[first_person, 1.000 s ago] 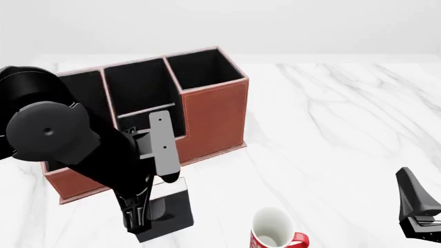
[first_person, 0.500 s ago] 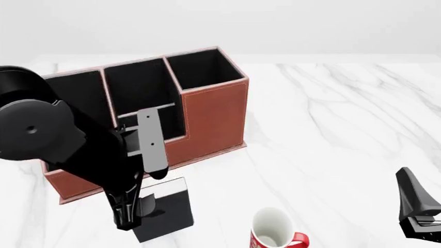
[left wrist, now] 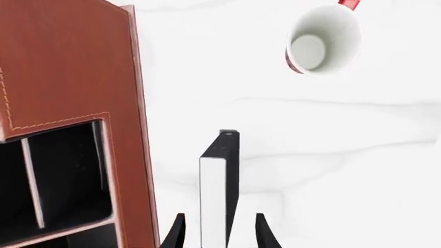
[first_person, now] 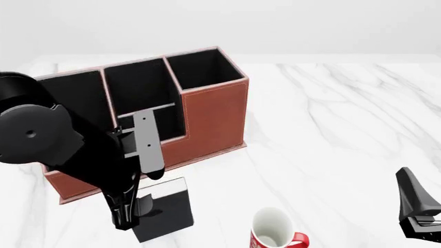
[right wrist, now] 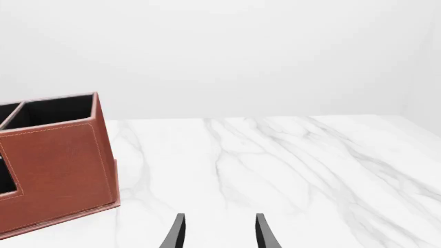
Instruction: Pick up the book and place it in the front compartment of the caddy.
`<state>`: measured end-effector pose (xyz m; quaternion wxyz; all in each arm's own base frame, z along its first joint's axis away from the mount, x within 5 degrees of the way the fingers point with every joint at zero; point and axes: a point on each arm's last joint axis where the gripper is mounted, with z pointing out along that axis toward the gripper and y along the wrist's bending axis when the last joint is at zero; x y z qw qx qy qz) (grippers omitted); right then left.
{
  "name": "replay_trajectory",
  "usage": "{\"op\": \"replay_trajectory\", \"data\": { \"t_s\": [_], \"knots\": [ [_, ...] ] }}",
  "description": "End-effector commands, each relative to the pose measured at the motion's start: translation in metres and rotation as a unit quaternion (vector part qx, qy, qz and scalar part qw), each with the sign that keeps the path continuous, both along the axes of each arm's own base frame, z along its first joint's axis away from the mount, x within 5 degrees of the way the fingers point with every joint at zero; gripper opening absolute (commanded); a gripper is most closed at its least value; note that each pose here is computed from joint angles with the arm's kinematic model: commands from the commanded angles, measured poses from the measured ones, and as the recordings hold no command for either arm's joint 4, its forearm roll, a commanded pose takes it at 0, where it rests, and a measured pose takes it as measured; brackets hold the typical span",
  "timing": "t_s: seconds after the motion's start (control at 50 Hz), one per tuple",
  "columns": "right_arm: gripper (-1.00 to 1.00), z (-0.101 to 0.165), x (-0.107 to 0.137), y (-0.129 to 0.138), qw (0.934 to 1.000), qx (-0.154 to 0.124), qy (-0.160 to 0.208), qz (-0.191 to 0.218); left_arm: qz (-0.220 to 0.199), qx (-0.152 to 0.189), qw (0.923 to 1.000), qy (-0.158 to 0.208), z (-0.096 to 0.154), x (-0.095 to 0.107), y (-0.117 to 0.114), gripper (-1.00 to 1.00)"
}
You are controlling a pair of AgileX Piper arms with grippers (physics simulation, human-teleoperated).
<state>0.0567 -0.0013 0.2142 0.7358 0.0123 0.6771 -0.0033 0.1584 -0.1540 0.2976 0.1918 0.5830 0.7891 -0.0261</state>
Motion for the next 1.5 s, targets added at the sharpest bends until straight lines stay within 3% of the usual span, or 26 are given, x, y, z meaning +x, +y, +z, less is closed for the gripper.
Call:
{"op": "replay_trajectory", "data": {
  "t_s": [0.02,1.5],
  "knots": [
    [1.00,0.000,0.001,0.000,1.0000,0.000,0.001,0.003,-0.010,-0.014,0.9997,-0.016,0.016,-0.019,0.014,1.00],
    [1.00,0.000,0.001,0.000,1.0000,0.000,0.001,0.003,0.022,-0.016,0.9996,-0.006,-0.019,-0.015,0.017,1.00]
  ]
}}
